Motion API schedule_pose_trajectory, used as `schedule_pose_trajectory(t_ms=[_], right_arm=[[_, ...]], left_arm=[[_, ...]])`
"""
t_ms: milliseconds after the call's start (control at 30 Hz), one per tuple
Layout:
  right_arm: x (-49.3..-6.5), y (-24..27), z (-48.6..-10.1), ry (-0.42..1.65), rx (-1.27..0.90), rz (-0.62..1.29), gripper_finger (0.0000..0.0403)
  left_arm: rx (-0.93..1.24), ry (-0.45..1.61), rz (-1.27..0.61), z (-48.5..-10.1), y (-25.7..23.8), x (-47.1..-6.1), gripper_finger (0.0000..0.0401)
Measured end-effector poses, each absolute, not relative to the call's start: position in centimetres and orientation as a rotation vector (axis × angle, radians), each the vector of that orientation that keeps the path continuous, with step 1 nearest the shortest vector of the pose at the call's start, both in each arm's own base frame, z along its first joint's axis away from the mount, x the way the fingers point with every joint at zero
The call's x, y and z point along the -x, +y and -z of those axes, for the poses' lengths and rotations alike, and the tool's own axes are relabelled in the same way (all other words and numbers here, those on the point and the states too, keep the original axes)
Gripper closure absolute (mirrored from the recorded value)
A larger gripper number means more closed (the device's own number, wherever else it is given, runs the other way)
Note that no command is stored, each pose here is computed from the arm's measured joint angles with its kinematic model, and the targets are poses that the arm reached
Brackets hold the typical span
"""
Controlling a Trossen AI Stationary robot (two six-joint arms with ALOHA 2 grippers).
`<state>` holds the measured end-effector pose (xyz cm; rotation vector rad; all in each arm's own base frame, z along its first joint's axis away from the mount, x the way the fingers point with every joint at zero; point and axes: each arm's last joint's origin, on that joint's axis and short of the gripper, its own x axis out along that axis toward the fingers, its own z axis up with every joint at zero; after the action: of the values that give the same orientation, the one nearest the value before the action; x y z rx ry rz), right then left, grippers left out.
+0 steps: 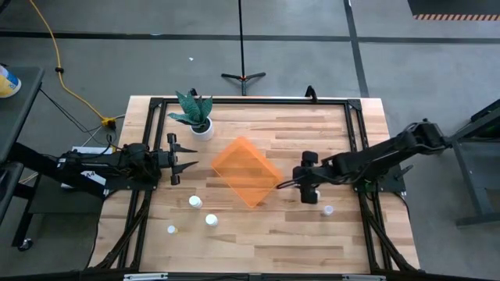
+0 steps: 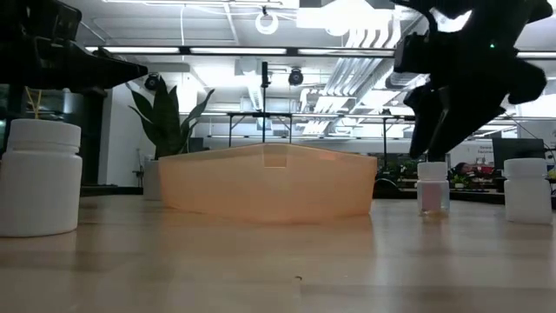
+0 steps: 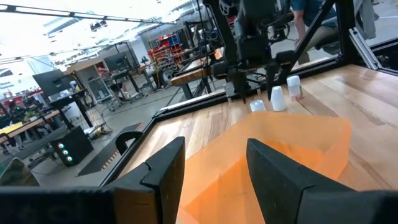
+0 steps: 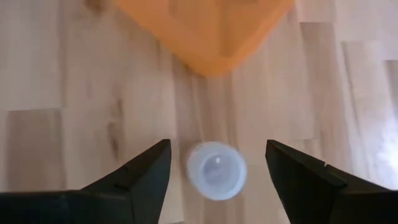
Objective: Pick and place pill bottles into a basket
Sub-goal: Put the top transparent pill bottle into the transparent orange bin
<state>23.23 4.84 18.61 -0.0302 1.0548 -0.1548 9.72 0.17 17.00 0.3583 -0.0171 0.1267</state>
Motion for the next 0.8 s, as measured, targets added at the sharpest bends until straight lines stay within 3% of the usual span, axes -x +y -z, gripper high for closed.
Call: schedule_pose_trajectory(t_ms=[800], right_arm=[[-23.8,5.0,-16.5,1.158,0.026,0.17,0.0151]], left_arm=[[-0.358,-0.017,-0.127,-17.0,0.2,-9.7,0.0194]])
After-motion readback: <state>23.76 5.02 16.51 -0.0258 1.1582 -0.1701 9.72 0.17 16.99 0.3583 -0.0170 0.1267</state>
